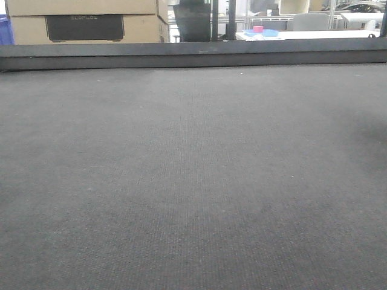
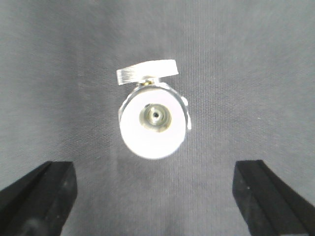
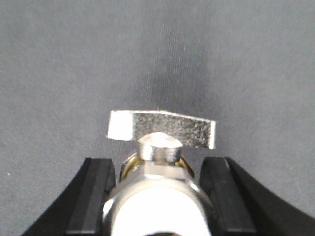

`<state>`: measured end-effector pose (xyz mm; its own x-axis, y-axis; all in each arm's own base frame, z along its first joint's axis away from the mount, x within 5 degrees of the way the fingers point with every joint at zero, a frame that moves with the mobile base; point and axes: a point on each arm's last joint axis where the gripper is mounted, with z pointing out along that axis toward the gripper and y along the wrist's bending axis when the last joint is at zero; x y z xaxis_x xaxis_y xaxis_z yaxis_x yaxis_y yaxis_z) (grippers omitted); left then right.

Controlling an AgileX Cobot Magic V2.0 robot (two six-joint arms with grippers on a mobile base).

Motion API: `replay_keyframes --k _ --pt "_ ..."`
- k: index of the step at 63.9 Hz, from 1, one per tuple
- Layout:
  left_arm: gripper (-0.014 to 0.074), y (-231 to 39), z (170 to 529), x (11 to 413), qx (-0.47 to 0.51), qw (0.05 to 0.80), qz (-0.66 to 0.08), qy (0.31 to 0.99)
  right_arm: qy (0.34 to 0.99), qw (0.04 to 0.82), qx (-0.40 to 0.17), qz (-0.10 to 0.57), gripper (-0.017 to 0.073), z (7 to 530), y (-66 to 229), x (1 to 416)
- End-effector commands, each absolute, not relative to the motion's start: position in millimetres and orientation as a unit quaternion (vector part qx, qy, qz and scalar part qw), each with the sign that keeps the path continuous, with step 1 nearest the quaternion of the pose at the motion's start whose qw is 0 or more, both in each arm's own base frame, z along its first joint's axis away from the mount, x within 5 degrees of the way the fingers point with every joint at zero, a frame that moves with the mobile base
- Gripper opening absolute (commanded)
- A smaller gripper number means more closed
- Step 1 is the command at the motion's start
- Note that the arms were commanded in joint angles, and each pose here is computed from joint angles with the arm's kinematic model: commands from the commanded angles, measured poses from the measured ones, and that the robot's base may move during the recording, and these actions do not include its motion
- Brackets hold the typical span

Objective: Place valve from conveyor to right shelf box
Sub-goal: 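Lower the right gripper onto a valve and close it, then lower the left gripper onto the other valve, close, lift both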

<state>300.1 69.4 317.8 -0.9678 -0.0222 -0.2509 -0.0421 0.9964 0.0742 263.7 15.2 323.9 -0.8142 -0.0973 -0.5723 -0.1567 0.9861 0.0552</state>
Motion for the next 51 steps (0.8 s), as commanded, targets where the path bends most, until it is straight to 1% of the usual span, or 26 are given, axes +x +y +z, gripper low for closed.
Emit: replay_keyframes --k 1,17,38,43,48,50,51 --pt "0.0536 72 304 313 -0.017 0.118 0.034 0.992 0.94 0.33 -0.068 0.048 -0.0153 333 15 261" --pt "0.0536 77 268 335 -0.016 0.093 0.029 0.995 0.938 0.337 -0.067 0.047 -0.0153 334 15 262" --pt "0.0527 80 239 348 -0.018 0.064 0.018 0.998 0.935 0.346 -0.066 0.046 -0.0153 335 15 264" --pt "0.0475 80 238 349 -0.018 0.063 0.017 0.998 0.934 0.348 -0.066 0.045 -0.0153 335 15 264" --pt "0.034 79 240 347 -0.019 0.058 0.016 0.998 0.933 0.35 -0.066 0.045 -0.0153 335 15 264" --pt "0.0276 79 242 347 -0.019 0.057 0.016 0.998 0.933 0.35 -0.066 0.045 -0.0153 335 15 264" --pt "0.0224 79 243 346 -0.019 0.057 0.016 0.998 0.933 0.35 -0.066 0.045 -0.0153 335 15 264"
